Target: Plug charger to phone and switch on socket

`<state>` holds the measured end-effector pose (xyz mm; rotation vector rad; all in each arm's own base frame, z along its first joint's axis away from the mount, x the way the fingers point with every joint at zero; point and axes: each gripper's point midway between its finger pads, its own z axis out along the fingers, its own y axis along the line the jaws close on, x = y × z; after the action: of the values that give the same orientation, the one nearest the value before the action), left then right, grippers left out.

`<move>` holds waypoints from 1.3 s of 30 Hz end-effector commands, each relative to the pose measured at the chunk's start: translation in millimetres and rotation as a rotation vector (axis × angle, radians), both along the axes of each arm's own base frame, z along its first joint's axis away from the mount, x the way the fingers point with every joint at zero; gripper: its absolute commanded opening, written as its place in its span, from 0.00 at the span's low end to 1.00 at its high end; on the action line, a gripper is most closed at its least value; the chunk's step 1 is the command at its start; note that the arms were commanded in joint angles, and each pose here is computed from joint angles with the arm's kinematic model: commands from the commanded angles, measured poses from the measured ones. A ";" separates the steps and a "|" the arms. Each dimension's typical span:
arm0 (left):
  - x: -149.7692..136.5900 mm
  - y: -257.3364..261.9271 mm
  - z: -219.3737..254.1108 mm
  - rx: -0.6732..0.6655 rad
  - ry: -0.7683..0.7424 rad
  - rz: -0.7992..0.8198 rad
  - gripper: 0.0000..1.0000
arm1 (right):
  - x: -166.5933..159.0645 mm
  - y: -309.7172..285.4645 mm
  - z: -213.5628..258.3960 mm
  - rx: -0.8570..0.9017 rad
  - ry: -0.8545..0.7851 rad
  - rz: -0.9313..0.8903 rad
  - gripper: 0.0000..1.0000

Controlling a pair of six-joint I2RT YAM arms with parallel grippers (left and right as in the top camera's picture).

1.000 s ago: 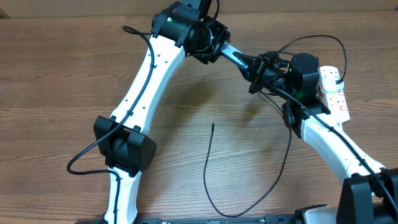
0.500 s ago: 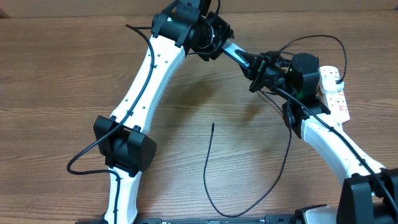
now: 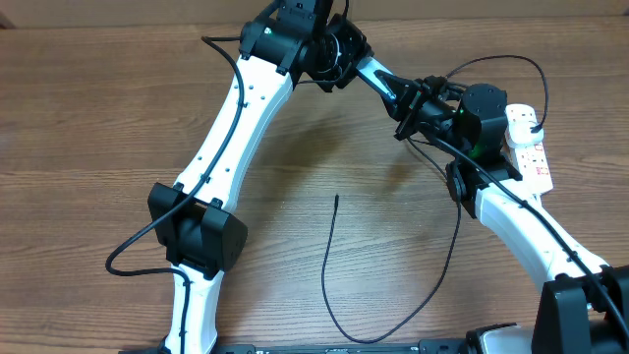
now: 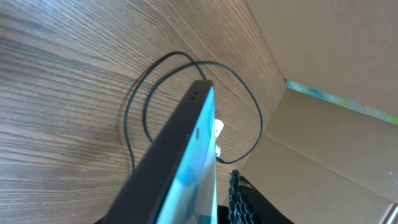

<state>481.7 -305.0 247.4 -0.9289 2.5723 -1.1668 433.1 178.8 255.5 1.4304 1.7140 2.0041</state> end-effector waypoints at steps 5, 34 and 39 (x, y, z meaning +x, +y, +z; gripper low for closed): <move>-0.4 -7.2 12.6 -0.028 -0.054 -0.050 0.37 | 3.4 0.0 20.7 0.110 0.030 -0.022 0.04; 17.1 -7.8 38.4 -0.136 -0.138 -0.074 0.37 | 10.4 -7.9 42.8 0.131 -0.071 -0.078 0.04; 17.0 -8.1 38.7 -0.138 -0.138 -0.075 0.37 | 10.4 -8.3 49.2 0.138 -0.099 -0.080 0.04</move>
<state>501.8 -311.5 279.0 -0.7894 2.4666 -1.3699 442.4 170.7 286.0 1.3036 1.5715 2.0423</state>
